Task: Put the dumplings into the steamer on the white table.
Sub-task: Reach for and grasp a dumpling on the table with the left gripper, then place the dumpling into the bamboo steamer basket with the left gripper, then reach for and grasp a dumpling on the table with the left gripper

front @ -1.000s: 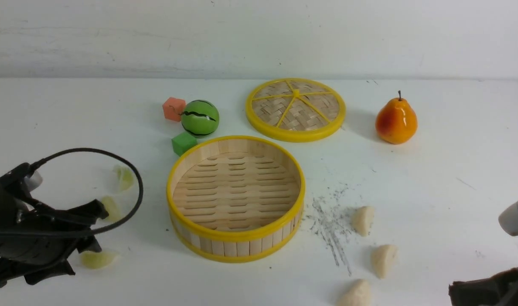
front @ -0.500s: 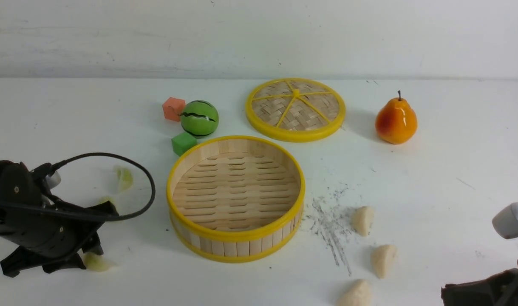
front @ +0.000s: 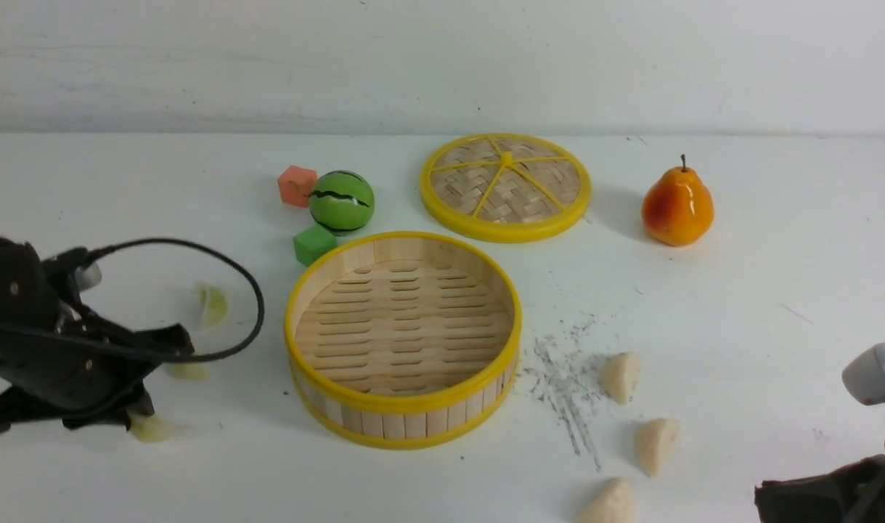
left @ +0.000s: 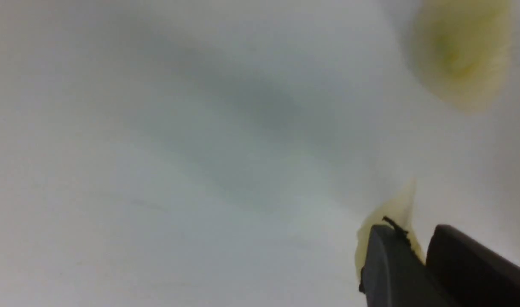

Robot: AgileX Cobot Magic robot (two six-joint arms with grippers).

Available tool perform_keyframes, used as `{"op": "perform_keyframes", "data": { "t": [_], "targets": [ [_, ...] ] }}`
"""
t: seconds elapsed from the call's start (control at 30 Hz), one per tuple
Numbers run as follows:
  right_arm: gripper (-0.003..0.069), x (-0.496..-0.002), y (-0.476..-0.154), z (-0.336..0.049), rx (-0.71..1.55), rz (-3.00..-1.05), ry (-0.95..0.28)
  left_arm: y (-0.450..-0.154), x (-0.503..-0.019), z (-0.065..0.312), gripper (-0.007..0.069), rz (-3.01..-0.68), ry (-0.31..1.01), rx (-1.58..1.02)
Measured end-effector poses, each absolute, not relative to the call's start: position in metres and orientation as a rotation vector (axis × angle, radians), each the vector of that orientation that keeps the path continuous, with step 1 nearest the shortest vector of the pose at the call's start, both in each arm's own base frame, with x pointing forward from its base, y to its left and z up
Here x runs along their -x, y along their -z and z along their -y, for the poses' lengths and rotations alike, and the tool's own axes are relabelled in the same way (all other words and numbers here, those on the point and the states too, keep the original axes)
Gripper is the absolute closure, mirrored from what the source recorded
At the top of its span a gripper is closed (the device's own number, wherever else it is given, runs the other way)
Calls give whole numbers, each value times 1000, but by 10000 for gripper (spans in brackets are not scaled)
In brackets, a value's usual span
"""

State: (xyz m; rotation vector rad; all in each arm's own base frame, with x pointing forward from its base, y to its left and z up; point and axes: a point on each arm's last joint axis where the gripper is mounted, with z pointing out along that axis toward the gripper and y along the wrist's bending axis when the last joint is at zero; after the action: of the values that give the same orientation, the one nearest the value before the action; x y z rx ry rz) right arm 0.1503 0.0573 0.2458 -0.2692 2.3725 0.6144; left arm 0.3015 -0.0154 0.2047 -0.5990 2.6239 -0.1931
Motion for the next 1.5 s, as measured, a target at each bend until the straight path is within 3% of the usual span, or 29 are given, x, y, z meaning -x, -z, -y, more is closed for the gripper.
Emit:
{"op": "perform_keyframes", "data": {
  "t": [0.2, 0.37, 0.5, 0.7, 0.93, 1.03, 1.13, 1.23, 1.33, 1.5],
  "targets": [
    [636, -152, -246, -57, 286, -2355, -592, -286, -320, 33, 536, -2498, 355, 330],
    [635, -152, -246, -56, 288, -2353, -590, -319, -341, 87, 536, -2444, 409, -43],
    [629, -152, -247, -56, 285, -2351, -589, -316, -357, 126, 536, -2444, 370, -233],
    [624, -152, -247, -56, 283, -2349, -590, -264, -396, 189, 536, -2478, 175, -552],
    [617, -152, -247, -56, 285, -2348, -589, -213, -417, 198, 536, -2558, 31, -547],
    [617, -152, -247, -56, 286, -2348, -588, -210, -418, 196, 536, -2565, 2, -549],
    [617, -152, -247, -56, 286, -2348, -588, -209, -417, 196, 489, -2583, -9, -542],
    [617, -152, -247, -57, 284, -2347, -591, -210, -417, 195, 363, -2597, 3, -488],
    [617, -152, -247, -57, 284, -2347, -591, -213, -418, 194, 303, -2619, -7, -427],
    [615, -152, -247, -57, 281, -2347, -595, -256, -413, 186, 272, -2615, -51, -308]
  ]
}}
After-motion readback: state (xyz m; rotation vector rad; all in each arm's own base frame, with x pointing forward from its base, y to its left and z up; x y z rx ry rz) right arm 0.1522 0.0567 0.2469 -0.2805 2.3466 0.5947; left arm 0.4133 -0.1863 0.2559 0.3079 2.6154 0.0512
